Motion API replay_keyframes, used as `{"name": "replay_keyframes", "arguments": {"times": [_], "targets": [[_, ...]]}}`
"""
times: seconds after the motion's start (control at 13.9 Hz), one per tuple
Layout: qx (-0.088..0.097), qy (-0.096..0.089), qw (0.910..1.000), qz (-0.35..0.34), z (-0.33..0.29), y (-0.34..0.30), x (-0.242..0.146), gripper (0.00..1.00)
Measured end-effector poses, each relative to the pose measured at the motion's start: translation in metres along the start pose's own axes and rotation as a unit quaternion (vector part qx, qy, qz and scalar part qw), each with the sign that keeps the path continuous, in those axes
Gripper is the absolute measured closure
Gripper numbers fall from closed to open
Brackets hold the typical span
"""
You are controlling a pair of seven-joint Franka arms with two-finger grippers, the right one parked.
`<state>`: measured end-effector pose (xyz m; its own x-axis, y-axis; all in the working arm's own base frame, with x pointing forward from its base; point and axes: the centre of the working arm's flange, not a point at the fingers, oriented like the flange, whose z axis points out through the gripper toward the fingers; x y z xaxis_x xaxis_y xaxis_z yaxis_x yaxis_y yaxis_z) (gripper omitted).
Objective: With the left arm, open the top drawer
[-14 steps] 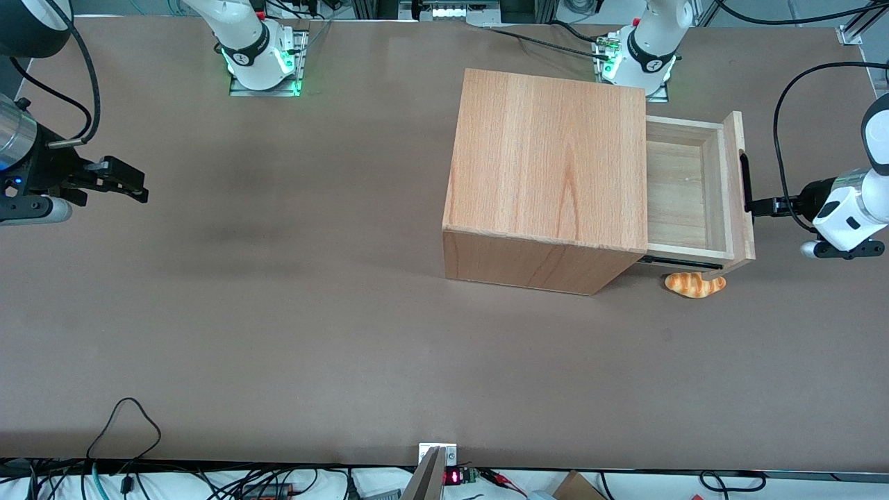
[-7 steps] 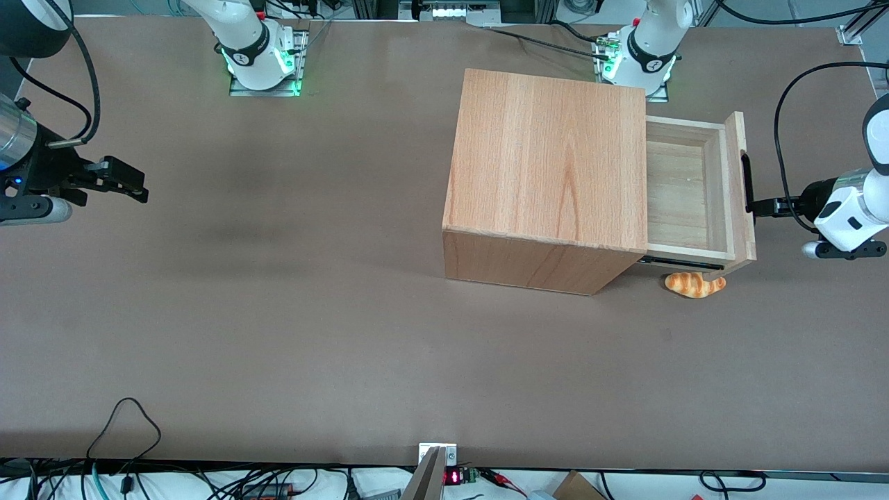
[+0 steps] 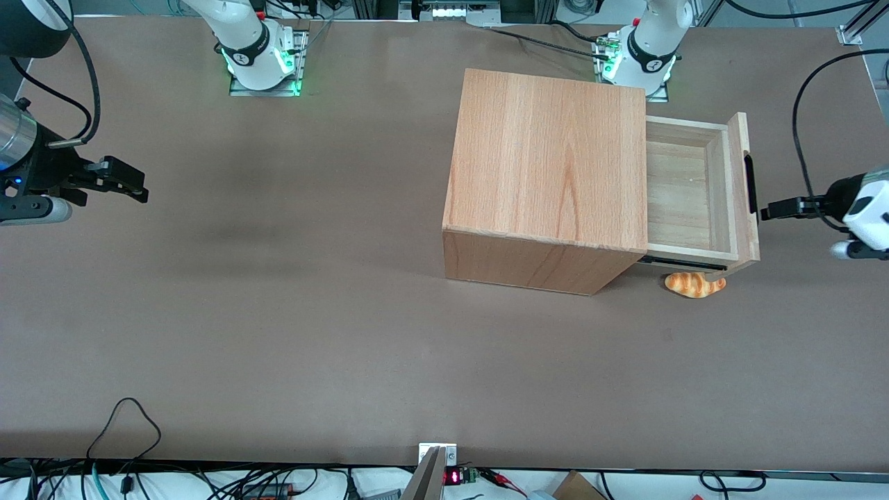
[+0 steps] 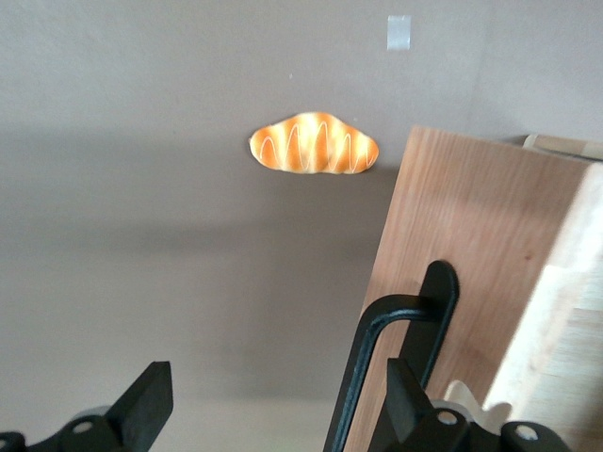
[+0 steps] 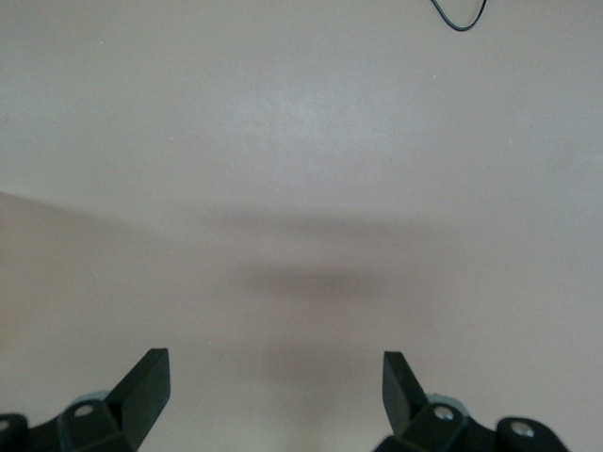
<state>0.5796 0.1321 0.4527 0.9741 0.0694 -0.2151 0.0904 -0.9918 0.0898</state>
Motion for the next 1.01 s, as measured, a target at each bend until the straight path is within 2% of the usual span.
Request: {"name": "replay_keyframes", "arguments": {"times": [0.65,1.01], "targets": [[0.008,0.042,0.9990,0.014,-0.064,0.019,-0.013,0.00],[0.019,0.064,0.9961,0.058,-0.106,0.088,-0.039,0.00]]}}
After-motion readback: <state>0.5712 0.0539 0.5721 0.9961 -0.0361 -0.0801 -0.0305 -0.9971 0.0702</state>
